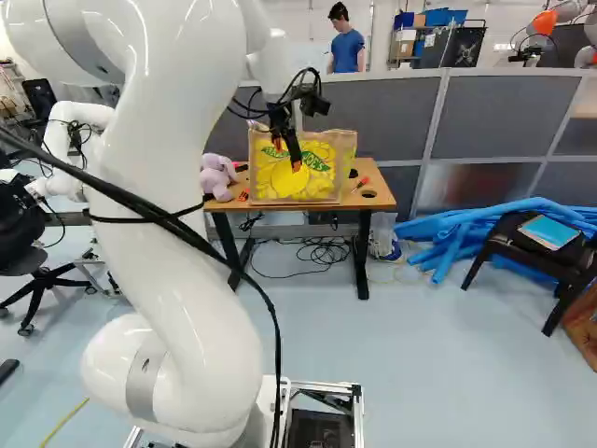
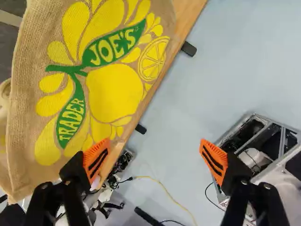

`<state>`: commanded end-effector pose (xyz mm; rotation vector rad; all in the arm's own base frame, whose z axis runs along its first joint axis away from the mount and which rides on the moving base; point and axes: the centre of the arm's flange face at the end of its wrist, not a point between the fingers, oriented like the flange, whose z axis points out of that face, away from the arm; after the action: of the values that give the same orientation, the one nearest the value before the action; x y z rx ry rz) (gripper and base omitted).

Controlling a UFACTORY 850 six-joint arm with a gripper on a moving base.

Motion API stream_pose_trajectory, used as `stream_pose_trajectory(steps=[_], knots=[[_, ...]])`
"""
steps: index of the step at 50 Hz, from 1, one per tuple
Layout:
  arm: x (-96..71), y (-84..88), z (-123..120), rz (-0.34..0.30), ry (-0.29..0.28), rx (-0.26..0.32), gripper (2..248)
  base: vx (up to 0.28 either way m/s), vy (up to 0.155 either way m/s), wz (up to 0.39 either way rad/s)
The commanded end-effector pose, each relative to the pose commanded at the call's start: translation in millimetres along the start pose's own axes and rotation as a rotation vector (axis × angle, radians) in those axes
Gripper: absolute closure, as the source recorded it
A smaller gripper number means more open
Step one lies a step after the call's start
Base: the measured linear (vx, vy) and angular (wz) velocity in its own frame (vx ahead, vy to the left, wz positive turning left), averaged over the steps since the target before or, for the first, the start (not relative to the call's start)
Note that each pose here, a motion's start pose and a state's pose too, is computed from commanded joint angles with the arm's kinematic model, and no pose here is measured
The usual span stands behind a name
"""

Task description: Pick up the bag on the ground and place it on the table

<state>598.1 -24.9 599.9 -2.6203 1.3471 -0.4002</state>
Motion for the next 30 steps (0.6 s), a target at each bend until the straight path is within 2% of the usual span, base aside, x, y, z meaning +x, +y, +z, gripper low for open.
stream_pose_trajectory(steps=[30], knots=[[-46.1, 55.0, 41, -0.235, 0.177, 0.153, 3, 0.0, 0.0, 0.0]])
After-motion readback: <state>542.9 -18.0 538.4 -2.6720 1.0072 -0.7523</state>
